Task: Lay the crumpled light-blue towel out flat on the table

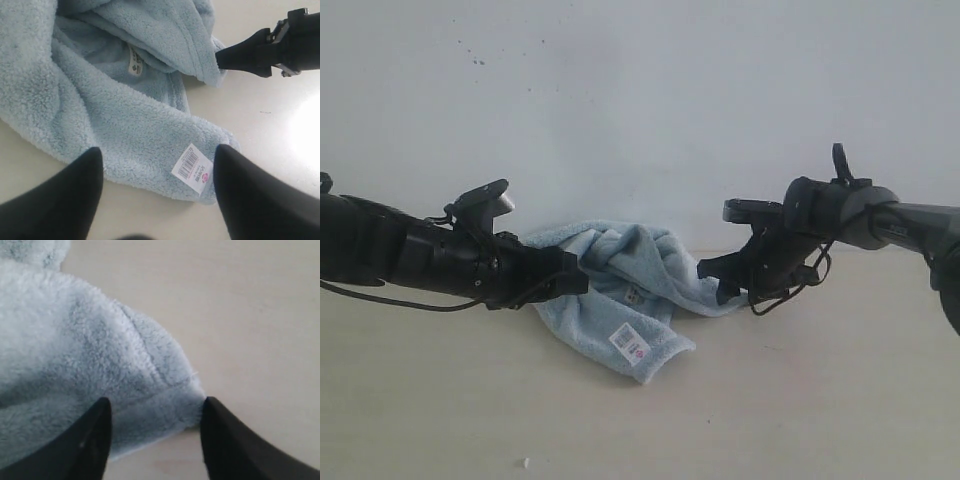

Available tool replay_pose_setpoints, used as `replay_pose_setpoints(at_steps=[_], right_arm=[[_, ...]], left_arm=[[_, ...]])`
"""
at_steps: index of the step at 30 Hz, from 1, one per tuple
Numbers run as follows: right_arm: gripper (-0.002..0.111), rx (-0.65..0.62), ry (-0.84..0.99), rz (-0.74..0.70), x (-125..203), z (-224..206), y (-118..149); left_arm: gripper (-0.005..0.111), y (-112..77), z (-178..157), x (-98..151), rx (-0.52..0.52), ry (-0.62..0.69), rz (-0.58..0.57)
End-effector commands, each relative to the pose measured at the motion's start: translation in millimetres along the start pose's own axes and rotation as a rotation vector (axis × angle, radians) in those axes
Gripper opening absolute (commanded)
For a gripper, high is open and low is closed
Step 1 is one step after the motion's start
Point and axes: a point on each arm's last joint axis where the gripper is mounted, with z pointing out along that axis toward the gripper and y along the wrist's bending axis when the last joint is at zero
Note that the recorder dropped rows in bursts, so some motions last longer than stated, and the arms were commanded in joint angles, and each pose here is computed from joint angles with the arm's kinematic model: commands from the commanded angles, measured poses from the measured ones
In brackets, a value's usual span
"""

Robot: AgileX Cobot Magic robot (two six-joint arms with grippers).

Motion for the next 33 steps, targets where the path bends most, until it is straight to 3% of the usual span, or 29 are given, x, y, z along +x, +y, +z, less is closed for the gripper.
replay_pose_setpoints(at_steps=[1,3,9,18,22,24,27,29,33], right_arm=[[0.020,-0.005,0.030,-0.017,6.2,7.5,-2.7],[0.000,-0.005,0.033,-0.014,6.5,7.4,-2.7],[0.000,-0.007,-0.021,-0.019,-5.8,-10.7,1.6],[0.000,0.002,-0.207,-0.148,-45.6,-93.5,18.1],[0.001,-0.001,-0.187,-0.170,-45.3,-101.4,20.0],[0.011,-0.002,-0.163,-0.170,-42.1,-95.0,18.7],[0.049,0.001,-0.147,-0.175,-38.2,-82.5,15.9],[0.066,0.004,-0.143,-0.171,-35.7,-72.7,13.6],[0.053,-0.022,-0.108,-0.204,-27.3,-53.7,13.7]], left_arm=[[0.061,-3.4,1.1,-1.2,0.015,-0.004,0.000],[0.059,-4.2,1.1,-1.0,0.024,-0.001,0.000],[0.043,-13.1,-8.4,-7.8,0.060,-0.018,0.014],[0.052,-29.4,-34.4,-24.5,0.081,-0.070,0.087],[0.052,-32.1,-38.6,-27.0,0.084,-0.080,0.093],[0.052,-32.4,-38.6,-26.9,0.087,-0.079,0.091],[0.052,-32.2,-38.6,-26.9,0.085,-0.078,0.093],[0.052,-31.6,-38.6,-27.2,0.078,-0.081,0.093],[0.052,-30.9,-38.5,-27.5,0.070,-0.084,0.092]])
